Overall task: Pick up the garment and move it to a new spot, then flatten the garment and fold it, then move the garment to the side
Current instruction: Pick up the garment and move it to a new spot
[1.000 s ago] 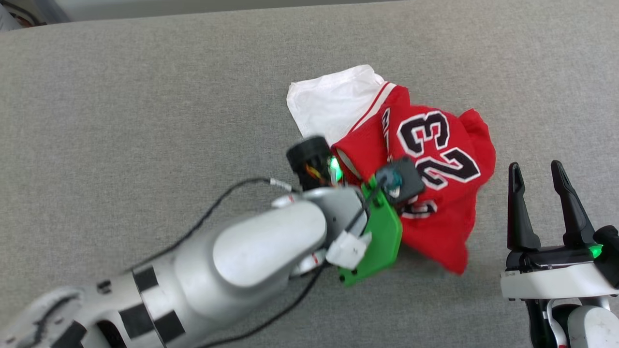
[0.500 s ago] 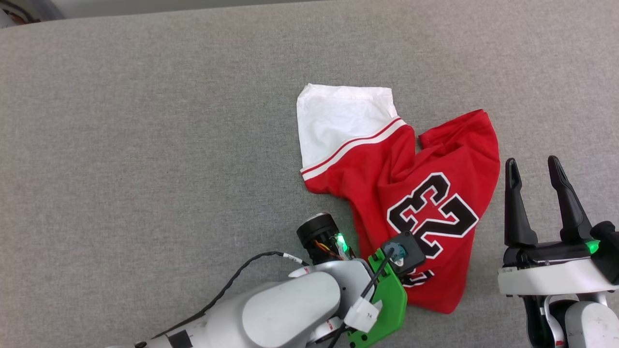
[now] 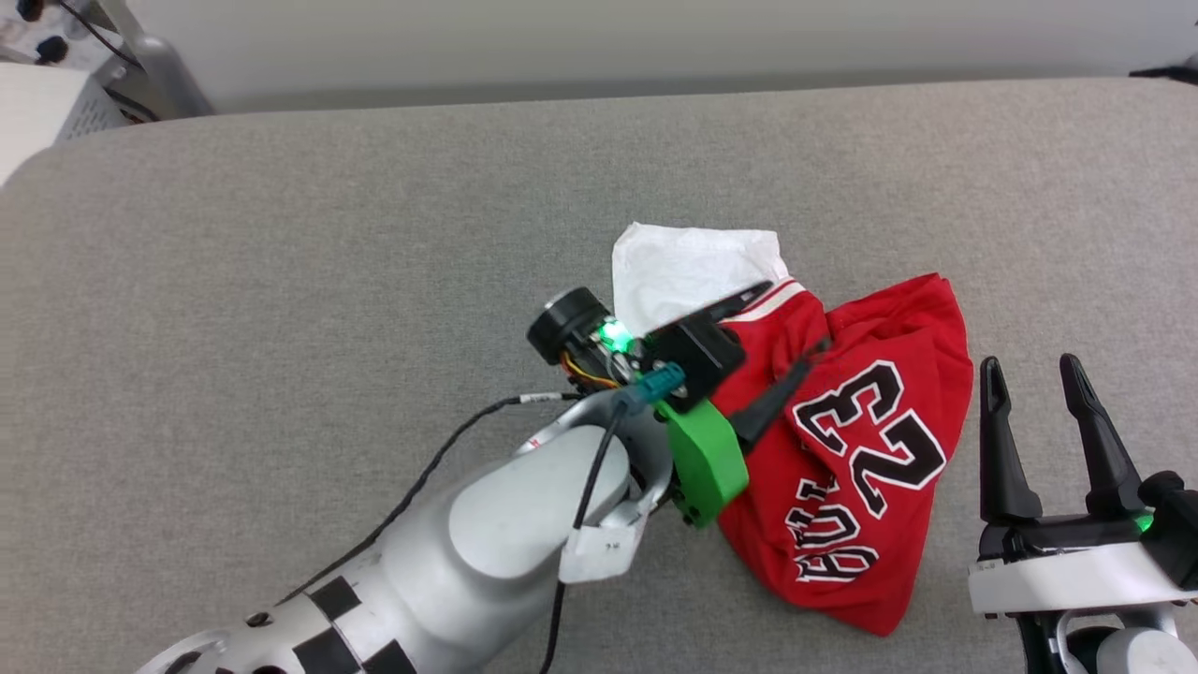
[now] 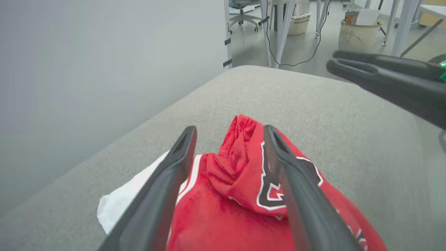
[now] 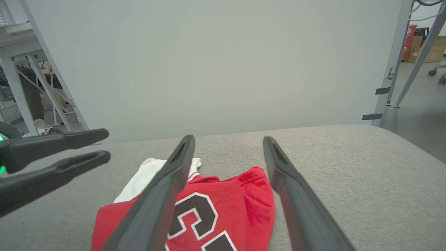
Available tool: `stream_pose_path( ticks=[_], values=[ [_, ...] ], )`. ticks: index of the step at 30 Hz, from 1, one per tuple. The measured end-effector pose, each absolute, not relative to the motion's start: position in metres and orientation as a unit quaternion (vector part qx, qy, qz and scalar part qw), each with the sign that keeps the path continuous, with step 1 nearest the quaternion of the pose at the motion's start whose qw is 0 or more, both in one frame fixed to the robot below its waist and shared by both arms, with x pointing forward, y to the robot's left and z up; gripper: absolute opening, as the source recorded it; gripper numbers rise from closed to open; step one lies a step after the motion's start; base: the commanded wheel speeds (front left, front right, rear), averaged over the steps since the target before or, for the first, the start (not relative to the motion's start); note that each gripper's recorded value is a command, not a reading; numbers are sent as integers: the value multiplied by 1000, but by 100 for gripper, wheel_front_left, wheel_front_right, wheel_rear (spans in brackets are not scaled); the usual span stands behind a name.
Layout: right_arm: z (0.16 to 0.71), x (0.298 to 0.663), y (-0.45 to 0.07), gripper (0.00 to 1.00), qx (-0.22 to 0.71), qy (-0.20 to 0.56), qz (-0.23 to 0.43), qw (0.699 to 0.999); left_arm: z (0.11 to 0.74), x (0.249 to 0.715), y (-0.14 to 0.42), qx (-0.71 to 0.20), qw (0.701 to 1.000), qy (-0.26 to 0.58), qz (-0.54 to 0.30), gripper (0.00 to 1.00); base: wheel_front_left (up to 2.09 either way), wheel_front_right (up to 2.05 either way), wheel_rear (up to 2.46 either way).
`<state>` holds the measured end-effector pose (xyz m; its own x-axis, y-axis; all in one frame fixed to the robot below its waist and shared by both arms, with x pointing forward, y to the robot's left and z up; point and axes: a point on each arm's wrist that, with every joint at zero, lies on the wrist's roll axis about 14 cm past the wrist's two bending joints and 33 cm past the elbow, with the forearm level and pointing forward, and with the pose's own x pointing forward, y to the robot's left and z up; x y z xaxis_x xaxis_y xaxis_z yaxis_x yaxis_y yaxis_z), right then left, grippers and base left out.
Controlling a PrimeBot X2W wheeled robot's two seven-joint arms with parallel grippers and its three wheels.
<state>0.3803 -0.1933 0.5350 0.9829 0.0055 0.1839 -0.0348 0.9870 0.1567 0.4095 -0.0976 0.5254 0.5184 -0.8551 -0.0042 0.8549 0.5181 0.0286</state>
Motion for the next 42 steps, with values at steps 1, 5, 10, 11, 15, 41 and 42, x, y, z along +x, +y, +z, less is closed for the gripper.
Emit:
stream_pose_path(
  ticks=[1,5,10,11,15,41,42],
  values=[
    [537,378,-192,100,80,-94,12,992,533,417,-89,16,882,-19,-470,100,0,0,0],
    [541,372,-190,100,81,-99,17,992,565,439,-43,9,925,-67,-373,100,0,0,0],
    [547,369,-184,100,80,-107,27,991,576,443,26,9,960,-96,-262,100,0,0,0],
    [548,368,-182,100,81,-108,30,990,576,442,41,9,966,-99,-237,100,0,0,0],
    [553,367,-178,100,81,-117,37,989,579,433,92,-1,982,-110,-154,100,0,0,0],
    [535,340,-179,100,71,-86,37,993,526,349,179,-17,998,-66,-10,100,0,0,0],
    [533,339,-179,100,71,-83,36,993,525,348,179,-18,998,-65,-9,100,0,0,0]
  ],
)
